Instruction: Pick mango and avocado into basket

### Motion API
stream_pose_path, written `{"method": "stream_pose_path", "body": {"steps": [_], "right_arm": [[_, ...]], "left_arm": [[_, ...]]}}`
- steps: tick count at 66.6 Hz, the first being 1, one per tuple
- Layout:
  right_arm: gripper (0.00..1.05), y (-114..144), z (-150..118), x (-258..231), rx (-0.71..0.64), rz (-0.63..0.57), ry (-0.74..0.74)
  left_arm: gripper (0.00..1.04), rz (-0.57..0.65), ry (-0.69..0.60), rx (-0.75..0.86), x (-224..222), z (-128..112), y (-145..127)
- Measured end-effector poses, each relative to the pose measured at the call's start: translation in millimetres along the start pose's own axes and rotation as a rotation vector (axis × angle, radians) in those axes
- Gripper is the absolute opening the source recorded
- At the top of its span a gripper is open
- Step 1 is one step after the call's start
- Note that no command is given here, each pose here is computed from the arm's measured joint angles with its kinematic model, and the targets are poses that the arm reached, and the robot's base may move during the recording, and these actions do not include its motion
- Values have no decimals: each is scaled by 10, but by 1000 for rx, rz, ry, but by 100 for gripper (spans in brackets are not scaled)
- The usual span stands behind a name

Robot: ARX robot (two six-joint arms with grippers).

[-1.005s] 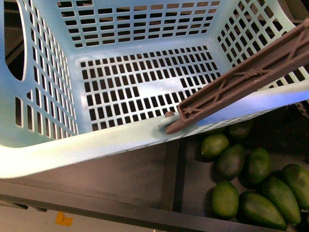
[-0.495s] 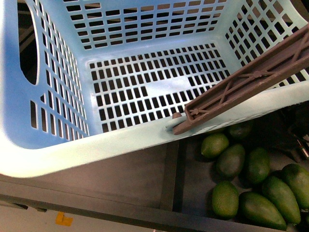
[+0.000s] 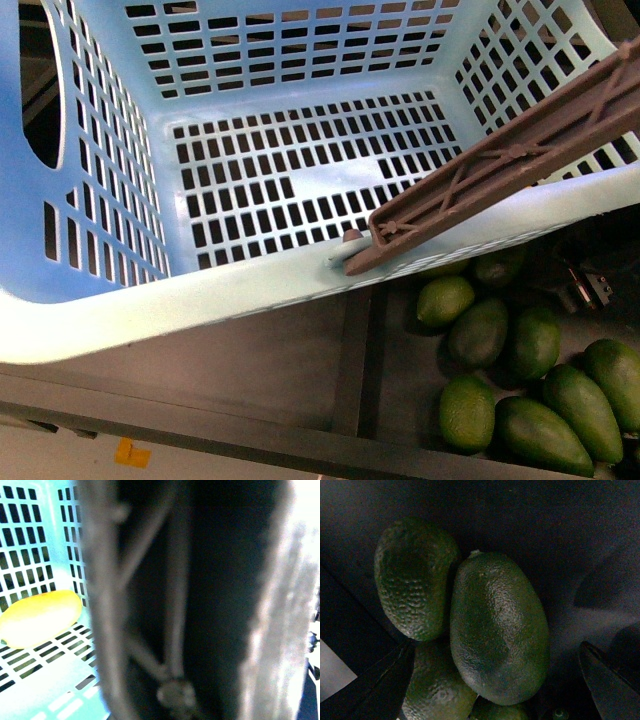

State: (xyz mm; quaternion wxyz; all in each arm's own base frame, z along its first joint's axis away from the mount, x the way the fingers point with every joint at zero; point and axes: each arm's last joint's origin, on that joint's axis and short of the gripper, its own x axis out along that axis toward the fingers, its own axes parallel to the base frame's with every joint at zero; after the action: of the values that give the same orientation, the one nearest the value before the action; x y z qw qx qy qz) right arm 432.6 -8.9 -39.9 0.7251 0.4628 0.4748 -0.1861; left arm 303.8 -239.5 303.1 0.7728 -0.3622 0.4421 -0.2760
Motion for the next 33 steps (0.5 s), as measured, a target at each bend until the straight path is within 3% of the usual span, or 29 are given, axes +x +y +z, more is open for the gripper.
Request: {"method": "stream_pose_path", "body": {"steps": [33], "right_arm": [[96,116,-10,244,-22,-13,33]], "left_arm": [[13,4,-7,1,-1,5,4]]}}
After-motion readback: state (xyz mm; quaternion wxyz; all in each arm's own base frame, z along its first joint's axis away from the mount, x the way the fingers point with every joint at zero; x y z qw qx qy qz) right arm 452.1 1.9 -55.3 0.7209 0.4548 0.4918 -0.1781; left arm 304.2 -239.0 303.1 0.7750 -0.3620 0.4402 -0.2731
